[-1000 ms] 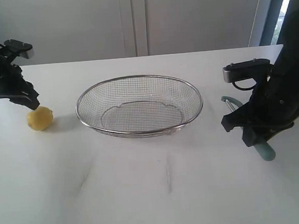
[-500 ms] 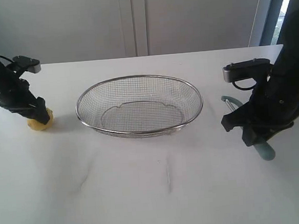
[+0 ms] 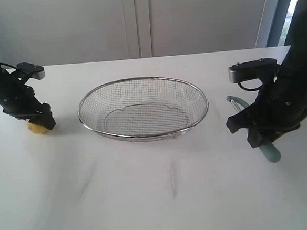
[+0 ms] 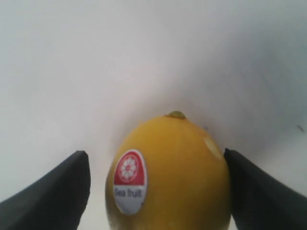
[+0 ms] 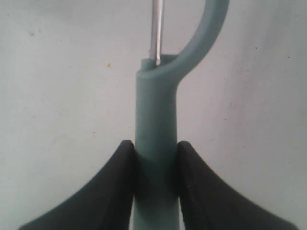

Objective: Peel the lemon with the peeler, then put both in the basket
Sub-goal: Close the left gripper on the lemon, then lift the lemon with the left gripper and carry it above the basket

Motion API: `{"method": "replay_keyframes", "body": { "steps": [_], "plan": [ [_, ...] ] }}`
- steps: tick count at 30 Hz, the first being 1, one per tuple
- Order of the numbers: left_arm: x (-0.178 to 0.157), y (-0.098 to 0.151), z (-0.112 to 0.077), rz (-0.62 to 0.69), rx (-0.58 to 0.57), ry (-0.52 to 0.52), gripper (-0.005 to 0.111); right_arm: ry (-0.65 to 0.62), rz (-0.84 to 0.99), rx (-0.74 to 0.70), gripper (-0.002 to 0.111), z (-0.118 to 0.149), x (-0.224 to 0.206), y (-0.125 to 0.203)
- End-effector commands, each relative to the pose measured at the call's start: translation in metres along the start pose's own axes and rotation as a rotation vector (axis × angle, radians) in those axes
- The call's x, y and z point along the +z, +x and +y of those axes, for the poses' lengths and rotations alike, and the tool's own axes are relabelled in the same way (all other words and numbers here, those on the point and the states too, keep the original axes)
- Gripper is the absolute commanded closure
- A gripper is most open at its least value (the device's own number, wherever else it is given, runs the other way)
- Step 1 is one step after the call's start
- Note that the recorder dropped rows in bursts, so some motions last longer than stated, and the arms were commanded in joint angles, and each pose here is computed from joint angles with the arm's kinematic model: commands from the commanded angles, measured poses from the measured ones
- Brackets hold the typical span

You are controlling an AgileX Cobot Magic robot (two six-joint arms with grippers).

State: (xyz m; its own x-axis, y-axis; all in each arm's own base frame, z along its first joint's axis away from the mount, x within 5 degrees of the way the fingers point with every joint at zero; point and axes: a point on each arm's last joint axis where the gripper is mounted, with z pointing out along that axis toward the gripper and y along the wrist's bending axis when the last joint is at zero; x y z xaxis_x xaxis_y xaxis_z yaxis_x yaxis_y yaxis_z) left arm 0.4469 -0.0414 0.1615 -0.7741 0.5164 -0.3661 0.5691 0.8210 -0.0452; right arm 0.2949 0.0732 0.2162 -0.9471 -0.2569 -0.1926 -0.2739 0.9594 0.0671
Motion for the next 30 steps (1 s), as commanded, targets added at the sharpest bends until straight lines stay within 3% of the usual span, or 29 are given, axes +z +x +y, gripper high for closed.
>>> {"method": "replay_keyframes", "body": {
  "steps": [1, 12, 21, 30],
  "plan": [
    [0.0, 0.0, -0.004, 0.01, -0.033, 0.028, 0.036, 0.0, -0.021, 0.004, 0.108, 0.0, -0.004, -0.001],
    [-0.006, 0.004, -0.01, 0.069, -0.035, 0.082, 0.106, 0.0, -0.023, 0.004, 0.108, 0.0, -0.004, -0.001],
    [-0.04, 0.0, -0.019, 0.06, -0.091, 0.098, 0.107, 0.003, -0.021, 0.001, 0.108, 0.0, -0.004, -0.001],
    [-0.074, -0.009, -0.031, -0.038, -0.127, 0.141, 0.107, 0.009, 0.001, -0.005, 0.108, -0.001, -0.004, 0.001]
  ]
}}
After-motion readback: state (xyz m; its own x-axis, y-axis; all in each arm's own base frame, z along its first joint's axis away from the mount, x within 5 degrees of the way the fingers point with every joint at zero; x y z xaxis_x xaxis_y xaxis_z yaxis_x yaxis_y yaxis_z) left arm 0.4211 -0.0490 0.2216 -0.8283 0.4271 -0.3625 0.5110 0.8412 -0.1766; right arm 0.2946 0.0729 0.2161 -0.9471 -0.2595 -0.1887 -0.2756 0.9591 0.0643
